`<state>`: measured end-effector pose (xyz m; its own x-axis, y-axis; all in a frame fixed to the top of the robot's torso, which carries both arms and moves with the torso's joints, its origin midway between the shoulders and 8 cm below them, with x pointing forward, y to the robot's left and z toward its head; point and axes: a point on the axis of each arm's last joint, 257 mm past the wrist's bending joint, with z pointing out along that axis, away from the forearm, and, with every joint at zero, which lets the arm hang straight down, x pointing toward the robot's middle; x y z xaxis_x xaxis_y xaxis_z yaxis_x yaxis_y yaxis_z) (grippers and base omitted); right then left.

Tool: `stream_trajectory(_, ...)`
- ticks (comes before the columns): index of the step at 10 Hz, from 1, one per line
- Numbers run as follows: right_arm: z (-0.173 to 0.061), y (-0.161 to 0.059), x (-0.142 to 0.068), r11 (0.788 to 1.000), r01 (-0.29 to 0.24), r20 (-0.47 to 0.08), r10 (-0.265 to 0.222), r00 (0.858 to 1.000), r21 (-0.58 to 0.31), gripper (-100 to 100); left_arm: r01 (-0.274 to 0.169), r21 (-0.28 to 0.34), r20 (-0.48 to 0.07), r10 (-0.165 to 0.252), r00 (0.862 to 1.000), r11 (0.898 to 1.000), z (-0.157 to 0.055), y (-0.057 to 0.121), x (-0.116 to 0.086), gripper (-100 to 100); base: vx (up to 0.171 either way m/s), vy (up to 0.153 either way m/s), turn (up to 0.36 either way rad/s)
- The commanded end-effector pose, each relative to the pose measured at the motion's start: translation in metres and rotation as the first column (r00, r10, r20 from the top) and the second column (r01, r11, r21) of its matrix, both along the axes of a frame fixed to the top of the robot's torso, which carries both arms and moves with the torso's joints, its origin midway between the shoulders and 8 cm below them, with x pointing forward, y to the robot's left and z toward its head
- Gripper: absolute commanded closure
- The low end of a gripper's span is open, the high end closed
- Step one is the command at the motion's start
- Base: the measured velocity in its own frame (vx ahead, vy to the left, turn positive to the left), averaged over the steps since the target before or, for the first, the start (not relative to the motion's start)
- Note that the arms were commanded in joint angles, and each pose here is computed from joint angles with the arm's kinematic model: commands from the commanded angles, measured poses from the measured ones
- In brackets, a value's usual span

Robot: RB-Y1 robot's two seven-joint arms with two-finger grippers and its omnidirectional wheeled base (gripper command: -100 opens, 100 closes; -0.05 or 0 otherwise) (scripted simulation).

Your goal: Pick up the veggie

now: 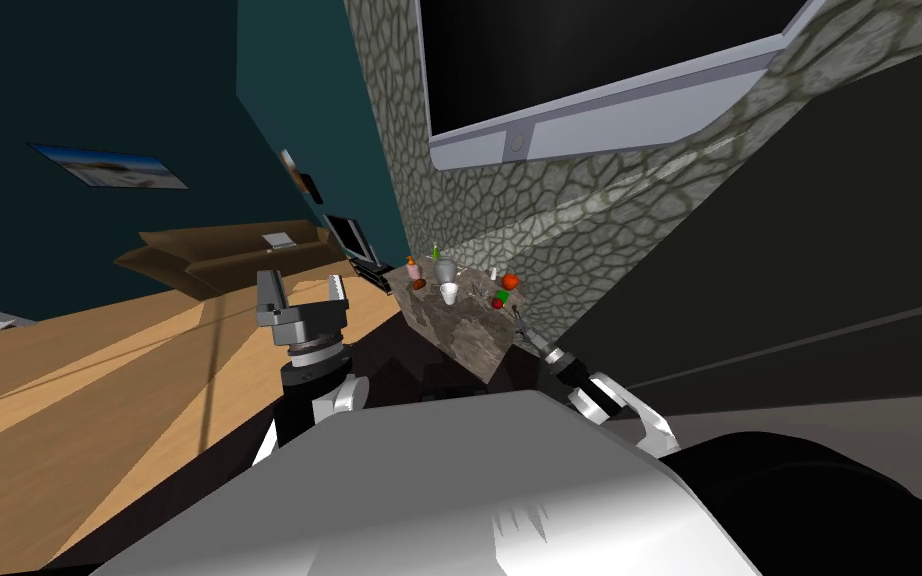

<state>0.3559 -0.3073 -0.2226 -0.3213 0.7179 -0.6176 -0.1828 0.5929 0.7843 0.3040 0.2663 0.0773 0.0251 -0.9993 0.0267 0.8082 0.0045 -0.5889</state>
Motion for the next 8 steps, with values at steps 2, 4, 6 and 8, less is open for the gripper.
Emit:
stream_trajectory(2, -0.028, -0.024, -0.010, 0.994, -0.016, -0.069, 0.008, 0.998, -0.106, -100, 0.000, 0.000, 0.000, 0.000, 1.000, 1.000, 0.000, 0.000, 0.000, 0, 0.045, 0.096, -0.064)
stream_trajectory(4, -0.047, -0.045, -0.017, 0.981, -0.036, -0.118, 0.013, 0.993, -0.192, -100, 0.000, 0.000, 0.000, 0.000, 1.000, 1.000, 0.000, 0.000, 0.000, 0, 0.054, 0.096, -0.065)
stream_trajectory(6, -0.064, -0.068, -0.024, 0.958, -0.058, -0.165, 0.012, 0.986, -0.279, -100, 0.000, 0.000, 0.000, 0.000, 1.000, 1.000, 0.000, 0.000, 0.000, 0, 0.065, 0.098, -0.065)
stream_trajectory(8, -0.082, -0.099, -0.033, 0.926, -0.077, -0.216, -0.005, 0.976, -0.370, -100, 0.000, 0.000, 0.000, 0.000, 1.000, 1.000, 0.000, 0.000, 0.000, 0, 0.053, 0.117, -0.052)
